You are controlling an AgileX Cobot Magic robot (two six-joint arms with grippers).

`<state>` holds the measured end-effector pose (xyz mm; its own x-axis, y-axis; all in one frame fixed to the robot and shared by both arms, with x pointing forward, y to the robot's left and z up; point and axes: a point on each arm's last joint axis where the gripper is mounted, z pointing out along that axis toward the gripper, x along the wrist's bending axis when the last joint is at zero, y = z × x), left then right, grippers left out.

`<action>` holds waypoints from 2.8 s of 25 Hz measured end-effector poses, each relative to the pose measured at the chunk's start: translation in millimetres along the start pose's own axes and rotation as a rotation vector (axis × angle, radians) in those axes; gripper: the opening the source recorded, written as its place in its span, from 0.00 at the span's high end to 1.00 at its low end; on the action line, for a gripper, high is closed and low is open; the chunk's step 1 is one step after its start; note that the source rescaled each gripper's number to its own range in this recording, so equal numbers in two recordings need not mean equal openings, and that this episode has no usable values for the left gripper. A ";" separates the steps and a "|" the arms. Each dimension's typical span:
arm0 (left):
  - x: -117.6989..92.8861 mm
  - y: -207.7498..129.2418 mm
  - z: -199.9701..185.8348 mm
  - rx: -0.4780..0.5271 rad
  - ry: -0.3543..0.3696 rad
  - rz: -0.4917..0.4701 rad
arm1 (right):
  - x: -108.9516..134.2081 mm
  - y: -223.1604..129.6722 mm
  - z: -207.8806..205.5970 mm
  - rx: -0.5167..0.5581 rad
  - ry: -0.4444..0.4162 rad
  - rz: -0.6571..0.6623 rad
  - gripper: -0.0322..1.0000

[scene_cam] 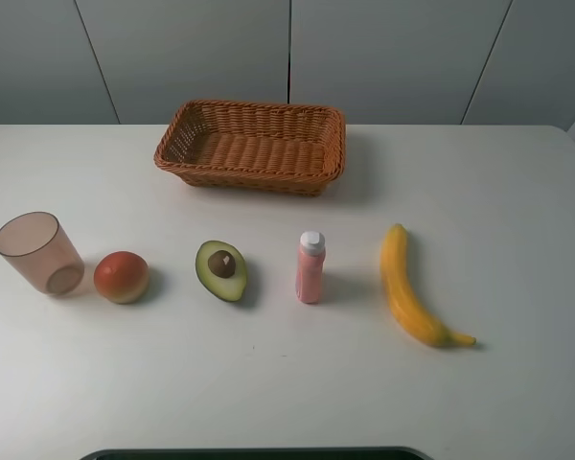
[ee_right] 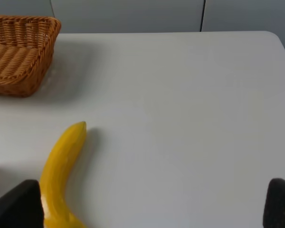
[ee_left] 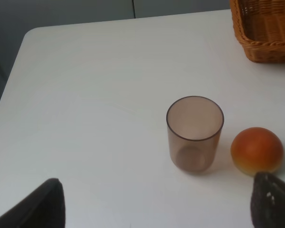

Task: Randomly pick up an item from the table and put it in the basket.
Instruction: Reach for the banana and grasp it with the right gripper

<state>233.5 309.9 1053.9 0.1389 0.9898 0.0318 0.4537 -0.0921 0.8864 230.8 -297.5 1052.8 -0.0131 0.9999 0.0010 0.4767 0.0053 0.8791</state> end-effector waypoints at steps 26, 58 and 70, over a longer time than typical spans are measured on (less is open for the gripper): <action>0.0 0.0 0.0 0.000 0.000 0.000 | -2.4 35.4 -5.7 0.039 -0.026 0.023 0.00; 0.2 0.0 0.0 0.000 0.002 0.001 | 101.7 61.8 261.4 0.937 0.303 -0.308 0.00; 0.2 0.0 0.0 0.000 0.002 0.001 | 117.2 -9.6 325.9 1.140 0.264 -0.187 0.00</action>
<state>233.5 310.1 1054.0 0.1378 0.9899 0.0334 0.4535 -0.0930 0.8864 511.2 -176.4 889.2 -0.2835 0.9496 0.1336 0.9545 0.2929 -0.0562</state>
